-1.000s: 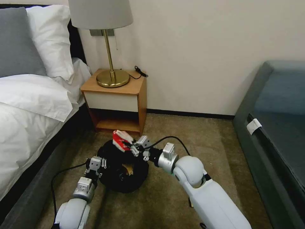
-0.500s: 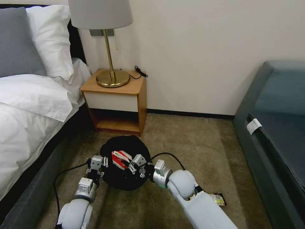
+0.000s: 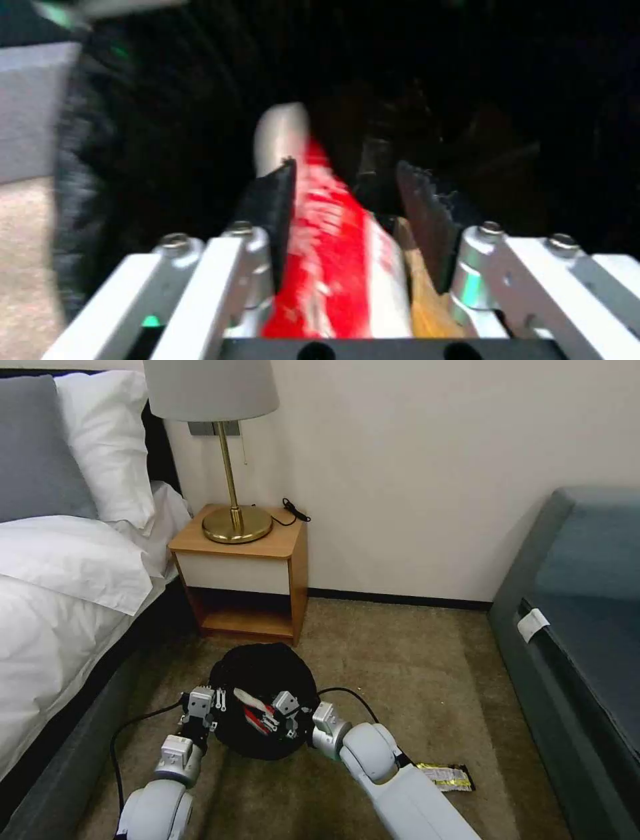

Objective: Pick up the trash bin, then pick up the garbage on the floor and place it into the trash bin.

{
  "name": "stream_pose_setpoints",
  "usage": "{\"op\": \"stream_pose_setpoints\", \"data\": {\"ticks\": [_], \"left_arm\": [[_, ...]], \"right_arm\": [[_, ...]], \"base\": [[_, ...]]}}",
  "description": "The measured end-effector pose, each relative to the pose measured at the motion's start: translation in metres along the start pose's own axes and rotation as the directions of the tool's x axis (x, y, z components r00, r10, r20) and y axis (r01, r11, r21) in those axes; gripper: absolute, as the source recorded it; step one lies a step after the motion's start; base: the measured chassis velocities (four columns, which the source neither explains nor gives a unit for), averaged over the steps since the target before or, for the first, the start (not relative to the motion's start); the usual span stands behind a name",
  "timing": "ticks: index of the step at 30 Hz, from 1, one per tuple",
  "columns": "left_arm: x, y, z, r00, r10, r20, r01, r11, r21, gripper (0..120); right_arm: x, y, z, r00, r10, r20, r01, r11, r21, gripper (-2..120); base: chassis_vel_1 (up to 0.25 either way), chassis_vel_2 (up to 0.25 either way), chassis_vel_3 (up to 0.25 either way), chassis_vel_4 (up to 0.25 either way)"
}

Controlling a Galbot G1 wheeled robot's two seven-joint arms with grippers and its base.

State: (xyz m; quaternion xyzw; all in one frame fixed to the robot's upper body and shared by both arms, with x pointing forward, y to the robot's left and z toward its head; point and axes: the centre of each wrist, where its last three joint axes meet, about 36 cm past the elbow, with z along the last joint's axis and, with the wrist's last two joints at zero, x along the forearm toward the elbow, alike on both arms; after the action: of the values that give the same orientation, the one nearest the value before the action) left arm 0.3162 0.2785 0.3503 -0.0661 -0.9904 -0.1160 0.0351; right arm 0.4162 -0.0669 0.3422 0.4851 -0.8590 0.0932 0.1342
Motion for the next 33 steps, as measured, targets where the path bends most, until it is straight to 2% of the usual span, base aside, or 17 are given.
{"op": "stream_pose_setpoints", "data": {"ticks": [2, 3, 6, 7, 10, 13, 15, 27, 28, 30, 31, 33], "left_arm": [[0.001, 0.001, 0.0, 1.0, 0.009, 0.008, -0.009, 1.0, 0.004, 4], [0.001, 0.001, 0.0, 1.0, 0.009, 0.008, -0.009, 1.0, 0.004, 4], [0.001, 0.001, 0.002, 1.0, 0.02, 0.01, -0.02, 1.0, 0.0, 4], [0.001, 0.001, 0.002, 1.0, 0.02, 0.01, -0.02, 1.0, 0.0, 4], [-0.001, 0.004, 0.003, 1.0, 0.024, 0.008, -0.024, 1.0, -0.01, 4], [-0.003, 0.006, 0.002, 1.0, 0.026, 0.01, -0.025, 1.0, -0.018, 4], [-0.005, 0.008, 0.002, 1.0, 0.027, 0.014, -0.027, 0.999, -0.024, 4], [-0.008, 0.018, -0.002, 0.999, 0.048, 0.019, -0.047, 0.997, -0.059, 3], [-0.007, 0.016, -0.003, 0.999, 0.041, 0.024, -0.04, 0.998, -0.05, 3], [0.003, 0.005, 0.002, 0.999, 0.041, 0.029, -0.041, 0.999, 0.004, 3], [0.003, 0.005, 0.002, 0.999, 0.041, 0.029, -0.041, 0.999, 0.004, 3], [0.02, -0.009, 0.015, 0.999, 0.048, 0.016, -0.048, 0.998, 0.048, 3]], "right_arm": [[-0.005, -0.002, 0.002, 1.0, 0.02, -0.009, -0.02, 1.0, -0.001, 52], [-0.005, -0.002, 0.002, 1.0, 0.02, -0.009, -0.02, 1.0, -0.001, 52], [-0.007, -0.004, 0.004, 0.999, 0.048, -0.014, -0.048, 0.999, -0.01, 67], [-0.007, -0.004, 0.004, 0.999, 0.048, -0.014, -0.048, 0.999, -0.01, 67], [0.003, -0.006, 0.005, 0.996, 0.085, -0.005, -0.085, 0.996, -0.028, 81], [0.012, -0.01, 0.005, 0.994, 0.109, 0.003, -0.108, 0.993, -0.038, 87], [0.023, -0.015, 0.005, 0.991, 0.135, 0.002, -0.135, 0.99, -0.046, 96], [0.088, -0.053, 0.013, 0.96, 0.278, -0.018, -0.278, 0.959, -0.046, 100], [0.096, -0.06, 0.015, 0.957, 0.291, -0.007, -0.292, 0.956, -0.041, 100], [0.127, -0.096, 0.018, 0.944, 0.33, 0.007, -0.33, 0.944, 0.007, 100], [0.127, -0.096, 0.018, 0.944, 0.33, 0.007, -0.33, 0.944, 0.007, 100], [0.164, -0.135, 0.017, 0.932, 0.363, -0.002, -0.363, 0.93, 0.058, 100]], "base": [[0.0, 0.0, 0.0, 0.0], [0.0, 0.0, 0.0, 0.0], [0.0, 0.0, 0.0, 0.0], [0.0, 0.0, 0.0, 0.0], [0.0, 0.0, 0.0, 0.0], [0.0, 0.0, 0.0, 0.0], [0.0, 0.0, 0.0, 0.0], [0.0, 0.0, 0.0, 0.0], [0.0, 0.0, 0.0, 0.0], [0.0, 0.0, 0.0, 0.0], [0.0, 0.0, 0.0, 0.0], [0.0, 0.0, 0.0, 0.0]]}}
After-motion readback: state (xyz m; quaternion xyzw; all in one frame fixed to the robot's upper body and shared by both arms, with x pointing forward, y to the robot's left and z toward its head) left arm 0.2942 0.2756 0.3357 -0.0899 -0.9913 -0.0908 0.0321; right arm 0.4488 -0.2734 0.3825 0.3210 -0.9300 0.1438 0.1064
